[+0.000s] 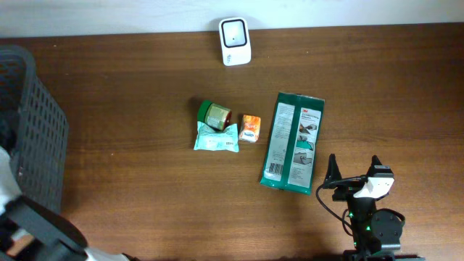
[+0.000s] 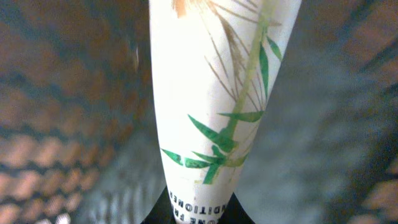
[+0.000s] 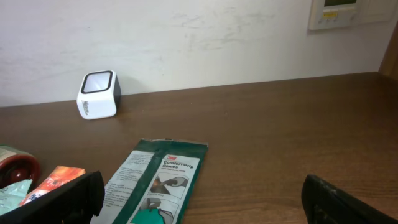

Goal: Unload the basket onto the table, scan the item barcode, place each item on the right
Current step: 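Pick the white bamboo-print tube from the basket and lay it by the items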

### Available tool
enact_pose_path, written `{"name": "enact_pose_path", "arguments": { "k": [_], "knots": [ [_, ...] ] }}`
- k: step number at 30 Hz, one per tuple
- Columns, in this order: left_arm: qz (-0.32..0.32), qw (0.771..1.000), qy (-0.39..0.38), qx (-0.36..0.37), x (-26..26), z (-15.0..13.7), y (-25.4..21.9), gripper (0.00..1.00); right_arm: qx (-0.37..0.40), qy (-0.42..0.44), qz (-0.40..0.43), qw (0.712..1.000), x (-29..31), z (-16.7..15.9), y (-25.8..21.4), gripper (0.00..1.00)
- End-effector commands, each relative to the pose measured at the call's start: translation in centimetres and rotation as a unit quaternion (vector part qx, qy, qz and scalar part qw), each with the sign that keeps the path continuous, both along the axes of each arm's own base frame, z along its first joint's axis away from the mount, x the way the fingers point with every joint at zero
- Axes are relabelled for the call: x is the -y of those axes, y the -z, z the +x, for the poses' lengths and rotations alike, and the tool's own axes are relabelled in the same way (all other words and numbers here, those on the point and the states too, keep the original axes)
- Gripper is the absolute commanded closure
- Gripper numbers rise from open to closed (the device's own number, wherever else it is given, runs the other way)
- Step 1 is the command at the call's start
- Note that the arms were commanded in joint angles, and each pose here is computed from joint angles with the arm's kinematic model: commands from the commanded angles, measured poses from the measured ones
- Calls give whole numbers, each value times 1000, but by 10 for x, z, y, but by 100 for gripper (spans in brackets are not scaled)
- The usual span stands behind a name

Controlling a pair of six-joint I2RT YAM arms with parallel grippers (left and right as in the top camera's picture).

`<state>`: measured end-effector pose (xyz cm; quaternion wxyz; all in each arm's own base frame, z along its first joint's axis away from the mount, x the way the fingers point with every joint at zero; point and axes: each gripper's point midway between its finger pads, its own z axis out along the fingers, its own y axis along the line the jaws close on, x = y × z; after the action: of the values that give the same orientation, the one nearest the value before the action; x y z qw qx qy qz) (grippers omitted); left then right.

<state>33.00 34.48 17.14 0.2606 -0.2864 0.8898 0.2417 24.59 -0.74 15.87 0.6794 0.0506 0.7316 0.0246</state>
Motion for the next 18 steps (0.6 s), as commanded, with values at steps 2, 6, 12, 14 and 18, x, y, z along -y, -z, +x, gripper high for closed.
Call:
{"name": "enact_pose_path", "arguments": {
  "k": [2, 6, 12, 14, 18],
  "knots": [
    [118, 973, 69, 186, 59, 42, -180, 98, -2, 2, 3, 1000, 1, 0, 3, 2],
    [162, 936, 138, 282, 134, 41, -267, 98, -2, 2, 3, 1000, 1, 0, 3, 2],
    [-71, 890, 376, 249, 328, 84, -205, 100, -2, 2, 3, 1000, 1, 0, 3, 2],
    [-162, 866, 443, 163, 389, 91, -145, 100, -2, 2, 3, 1000, 1, 0, 3, 2],
    [-249, 839, 483, -6, 460, 83, -37, 100, -2, 3, 3, 1000, 1, 0, 3, 2]
  ]
}}
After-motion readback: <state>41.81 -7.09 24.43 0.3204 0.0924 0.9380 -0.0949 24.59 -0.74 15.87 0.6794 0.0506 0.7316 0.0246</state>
